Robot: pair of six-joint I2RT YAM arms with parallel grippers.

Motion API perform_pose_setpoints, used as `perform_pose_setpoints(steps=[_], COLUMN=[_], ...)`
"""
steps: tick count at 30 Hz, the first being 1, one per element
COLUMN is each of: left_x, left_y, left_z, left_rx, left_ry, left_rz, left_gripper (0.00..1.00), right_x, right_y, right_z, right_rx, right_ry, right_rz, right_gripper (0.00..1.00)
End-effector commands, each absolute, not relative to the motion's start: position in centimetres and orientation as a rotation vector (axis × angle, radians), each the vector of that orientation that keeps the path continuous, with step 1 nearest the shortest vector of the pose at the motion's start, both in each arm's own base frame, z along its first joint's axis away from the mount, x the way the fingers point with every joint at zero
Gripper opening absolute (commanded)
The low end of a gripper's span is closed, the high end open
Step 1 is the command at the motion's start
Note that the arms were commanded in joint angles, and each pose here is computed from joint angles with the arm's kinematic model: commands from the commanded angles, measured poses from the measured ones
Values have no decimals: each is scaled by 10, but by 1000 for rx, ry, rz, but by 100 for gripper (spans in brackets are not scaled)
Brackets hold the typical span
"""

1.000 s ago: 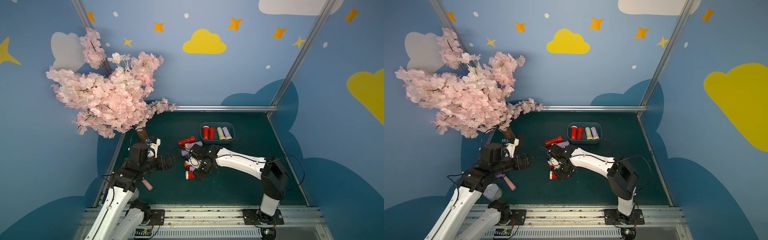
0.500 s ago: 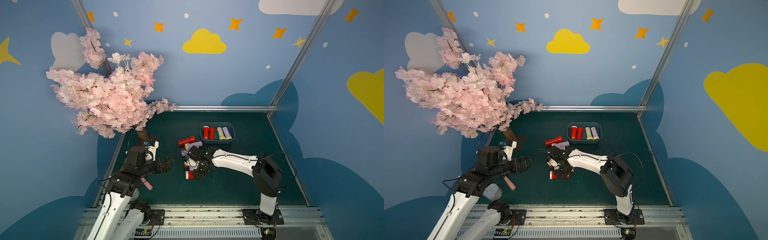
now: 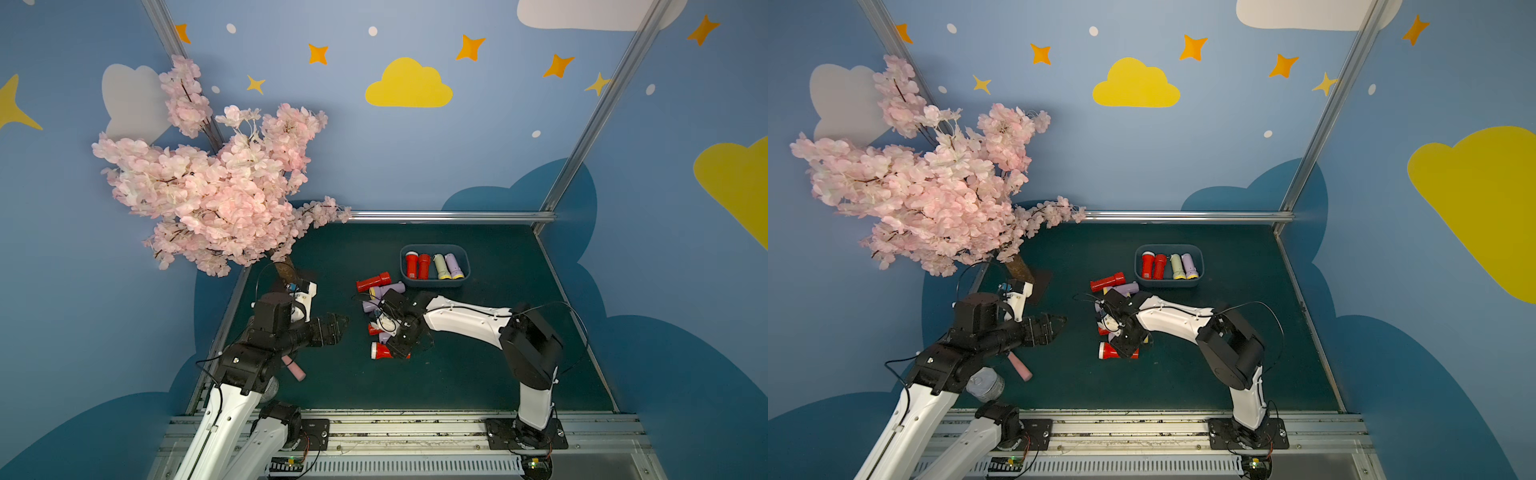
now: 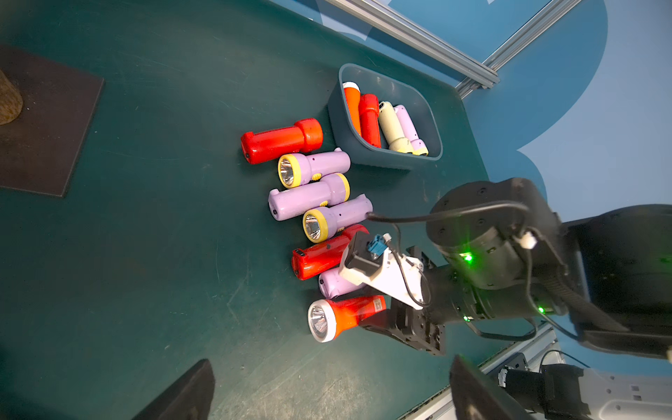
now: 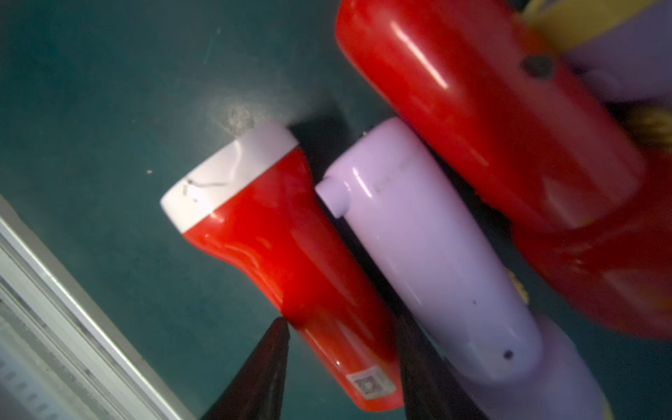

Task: Put the flashlights into the storage boxes
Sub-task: Pick up the flashlight from the center of the board.

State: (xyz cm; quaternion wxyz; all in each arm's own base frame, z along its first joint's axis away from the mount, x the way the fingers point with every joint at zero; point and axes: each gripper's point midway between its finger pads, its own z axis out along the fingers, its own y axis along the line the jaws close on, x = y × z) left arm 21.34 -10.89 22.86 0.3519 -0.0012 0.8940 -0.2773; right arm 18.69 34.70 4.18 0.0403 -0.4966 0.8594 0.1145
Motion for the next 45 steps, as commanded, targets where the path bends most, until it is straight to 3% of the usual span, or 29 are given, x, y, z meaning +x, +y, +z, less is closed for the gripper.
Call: perform_pose_setpoints(steps=[1,20,29,39,45], left_x=[214,203,205,213,223], left_y=[-107,-101,-102,-102,-101], left_z=[230,223,225,227,232], left_rx=[0,-17,1,6,4], left_ry=[2302,2310,2303,2281,2257], left_rz=[-703,-686,-689,-681,-669], left_gripper=[99,99,99,99,99], right_x=[173,160,160,167,199], right_y=[342,345,343,343,344], right_z=[34,20,24,68,105], right_rx=[-1569,-1598,-1578,-1560,-1430], right_ry=[2679,2728,2741,2681,2657], right_rz=[372,290,249,253,271], right_gripper=[49,47,20,14,14])
